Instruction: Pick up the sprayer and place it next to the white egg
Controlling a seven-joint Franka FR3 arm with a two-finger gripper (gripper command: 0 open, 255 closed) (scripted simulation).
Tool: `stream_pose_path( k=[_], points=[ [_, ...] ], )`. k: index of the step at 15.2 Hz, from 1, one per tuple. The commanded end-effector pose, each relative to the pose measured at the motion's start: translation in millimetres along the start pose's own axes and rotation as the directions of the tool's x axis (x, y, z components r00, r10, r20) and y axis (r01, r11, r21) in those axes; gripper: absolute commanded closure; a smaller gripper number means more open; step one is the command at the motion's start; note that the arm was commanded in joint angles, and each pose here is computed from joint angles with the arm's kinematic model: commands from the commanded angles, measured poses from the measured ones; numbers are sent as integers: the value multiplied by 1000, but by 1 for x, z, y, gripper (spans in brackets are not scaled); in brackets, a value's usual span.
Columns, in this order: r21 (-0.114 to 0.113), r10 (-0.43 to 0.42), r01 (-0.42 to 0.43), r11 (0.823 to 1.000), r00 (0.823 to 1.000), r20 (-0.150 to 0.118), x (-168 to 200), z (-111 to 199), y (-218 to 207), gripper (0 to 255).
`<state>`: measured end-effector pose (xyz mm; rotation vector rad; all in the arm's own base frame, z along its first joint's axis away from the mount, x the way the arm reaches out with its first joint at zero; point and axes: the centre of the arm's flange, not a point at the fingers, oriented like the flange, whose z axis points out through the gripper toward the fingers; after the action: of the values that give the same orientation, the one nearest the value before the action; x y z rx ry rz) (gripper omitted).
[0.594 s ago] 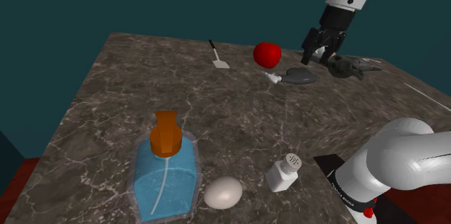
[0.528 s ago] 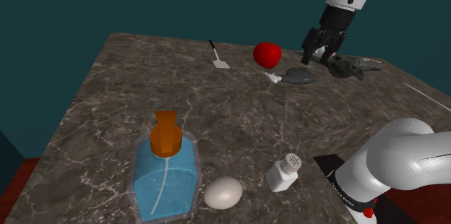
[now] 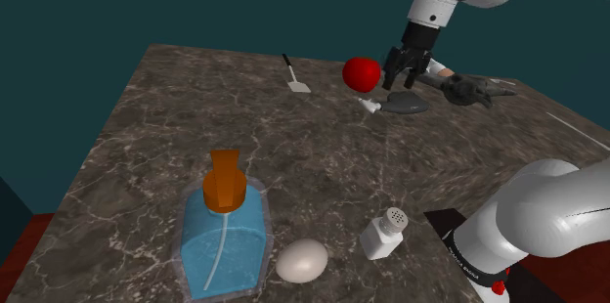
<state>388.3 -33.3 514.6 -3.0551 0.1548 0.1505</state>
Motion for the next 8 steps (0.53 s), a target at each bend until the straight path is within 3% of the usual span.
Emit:
stream_pose_path(
  k=[1, 8],
  points=[
    [6, -20, 20, 1000, 1000, 4, 24, 13, 9, 0],
    [24, -76, 76, 997, 997, 19, 91, 54, 25, 0]
  ],
)
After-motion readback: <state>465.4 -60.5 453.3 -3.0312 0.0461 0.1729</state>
